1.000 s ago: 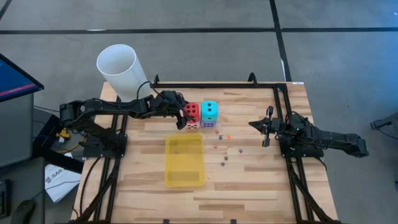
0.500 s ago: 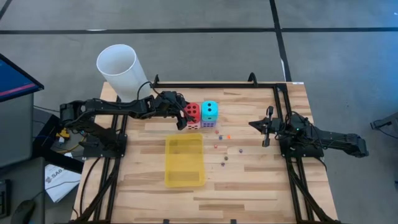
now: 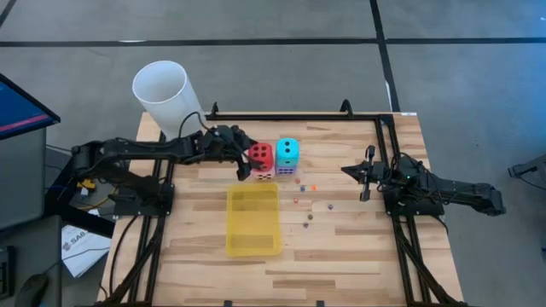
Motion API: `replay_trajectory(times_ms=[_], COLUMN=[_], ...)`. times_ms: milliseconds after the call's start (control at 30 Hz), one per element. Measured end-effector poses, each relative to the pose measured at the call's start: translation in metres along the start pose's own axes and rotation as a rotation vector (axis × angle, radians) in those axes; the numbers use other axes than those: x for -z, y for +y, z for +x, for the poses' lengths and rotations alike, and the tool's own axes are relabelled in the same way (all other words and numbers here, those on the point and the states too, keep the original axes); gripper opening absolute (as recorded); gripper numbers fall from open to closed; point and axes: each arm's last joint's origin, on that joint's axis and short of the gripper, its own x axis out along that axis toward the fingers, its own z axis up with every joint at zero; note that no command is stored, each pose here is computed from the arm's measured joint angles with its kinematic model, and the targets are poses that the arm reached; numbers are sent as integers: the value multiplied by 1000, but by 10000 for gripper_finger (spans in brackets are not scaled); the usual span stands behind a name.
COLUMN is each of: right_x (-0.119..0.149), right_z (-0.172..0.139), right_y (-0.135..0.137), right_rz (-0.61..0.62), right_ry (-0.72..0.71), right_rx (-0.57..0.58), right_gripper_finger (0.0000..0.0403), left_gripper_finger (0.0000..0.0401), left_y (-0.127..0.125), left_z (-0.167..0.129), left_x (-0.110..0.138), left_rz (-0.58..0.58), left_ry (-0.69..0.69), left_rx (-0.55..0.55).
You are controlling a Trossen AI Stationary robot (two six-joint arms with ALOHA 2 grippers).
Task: Pick & Place Dice
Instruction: Put the red die into the yellow bin
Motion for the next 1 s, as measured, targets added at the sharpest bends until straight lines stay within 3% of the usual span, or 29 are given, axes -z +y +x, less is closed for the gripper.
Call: replay_trajectory(times_ms=[367, 1000], right_x=[0, 0], right_z=[0, 0], right_y=[0, 0], right_rz=[0, 2], right_ry=[-3, -4], right_rx=[0, -4], right_gripper_finger=[3, 3], left_gripper_finger=[349, 351], left_y=[-38, -114], left_z=[-19, -40], left_x=[-8, 20], left_rz=[39, -29], left_ry=[-56, 95], left_rx=[107, 81])
